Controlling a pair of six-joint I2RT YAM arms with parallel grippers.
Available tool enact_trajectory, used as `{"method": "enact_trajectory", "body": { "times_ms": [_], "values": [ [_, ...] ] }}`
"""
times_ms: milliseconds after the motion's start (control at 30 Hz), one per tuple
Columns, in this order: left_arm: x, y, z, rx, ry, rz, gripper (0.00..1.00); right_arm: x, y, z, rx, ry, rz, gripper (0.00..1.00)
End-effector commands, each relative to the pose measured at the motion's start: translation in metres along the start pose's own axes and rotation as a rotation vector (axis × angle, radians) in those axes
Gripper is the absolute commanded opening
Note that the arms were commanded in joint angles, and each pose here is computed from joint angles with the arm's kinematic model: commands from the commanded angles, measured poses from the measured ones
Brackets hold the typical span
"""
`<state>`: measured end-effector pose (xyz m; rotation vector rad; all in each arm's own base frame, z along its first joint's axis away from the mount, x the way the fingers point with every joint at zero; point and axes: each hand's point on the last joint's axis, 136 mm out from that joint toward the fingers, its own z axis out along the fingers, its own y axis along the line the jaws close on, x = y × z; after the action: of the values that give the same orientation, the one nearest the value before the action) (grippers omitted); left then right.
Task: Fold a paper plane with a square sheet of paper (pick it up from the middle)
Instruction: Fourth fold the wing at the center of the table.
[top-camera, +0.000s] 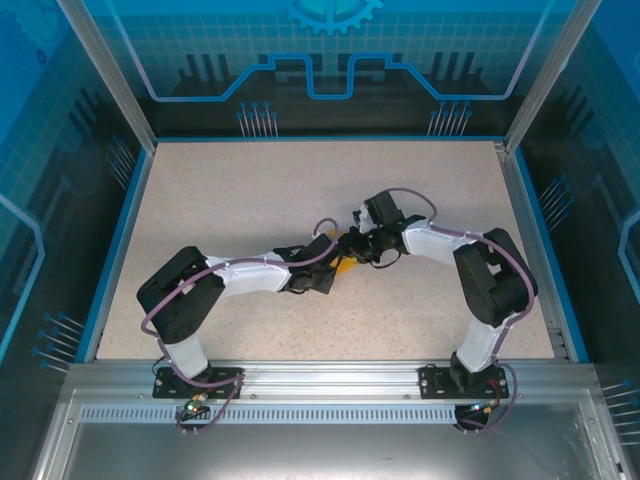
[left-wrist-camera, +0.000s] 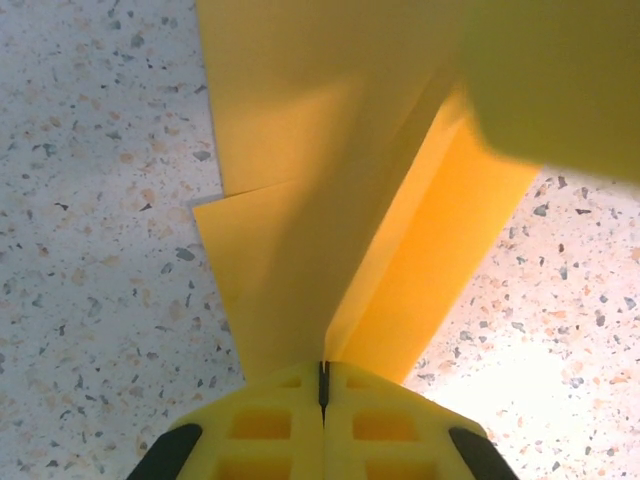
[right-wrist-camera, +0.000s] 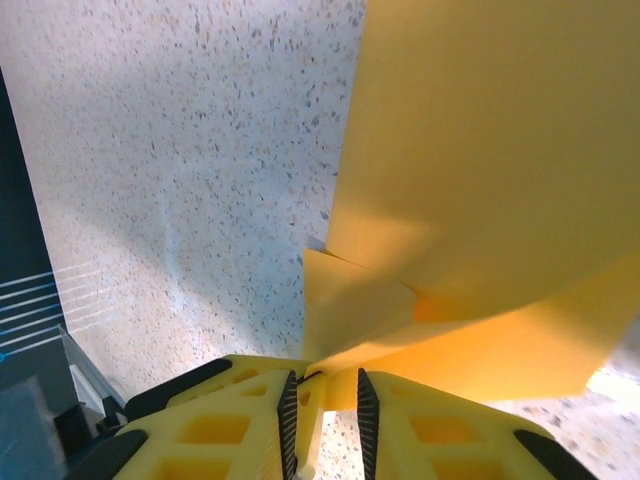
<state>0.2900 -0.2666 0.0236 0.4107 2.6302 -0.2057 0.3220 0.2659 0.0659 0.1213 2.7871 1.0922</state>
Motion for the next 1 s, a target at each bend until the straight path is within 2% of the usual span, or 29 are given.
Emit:
{"method": "enact_trajectory", "body": {
  "times_ms": [0,200,533,733,967],
  "values": [
    [-0.002,-0.009,-0.008,0.042,-0.006,-0.014,0.02,-0.001,0.004,-0.024,-0.013,-0.038,-0.02,0.27],
    [-0.001,-0.014,-0.016,0.163,-0.009,-0.094,0.01,0.004,-0.006,-0.04,-0.012,-0.061,-0.012,0.28],
    [0.01,-0.004,-0.011,0.358,0.028,-0.29,0.0,0.02,0.005,-0.02,-0.062,-0.004,-0.034,0.23],
    [0.016,0.001,-0.009,0.393,0.029,-0.352,0.0,0.021,0.014,0.0,-0.055,0.035,-0.047,0.21],
    [0.017,0.003,-0.008,0.401,0.031,-0.364,0.0,0.017,0.022,0.015,-0.079,0.053,-0.045,0.19]
  ]
}}
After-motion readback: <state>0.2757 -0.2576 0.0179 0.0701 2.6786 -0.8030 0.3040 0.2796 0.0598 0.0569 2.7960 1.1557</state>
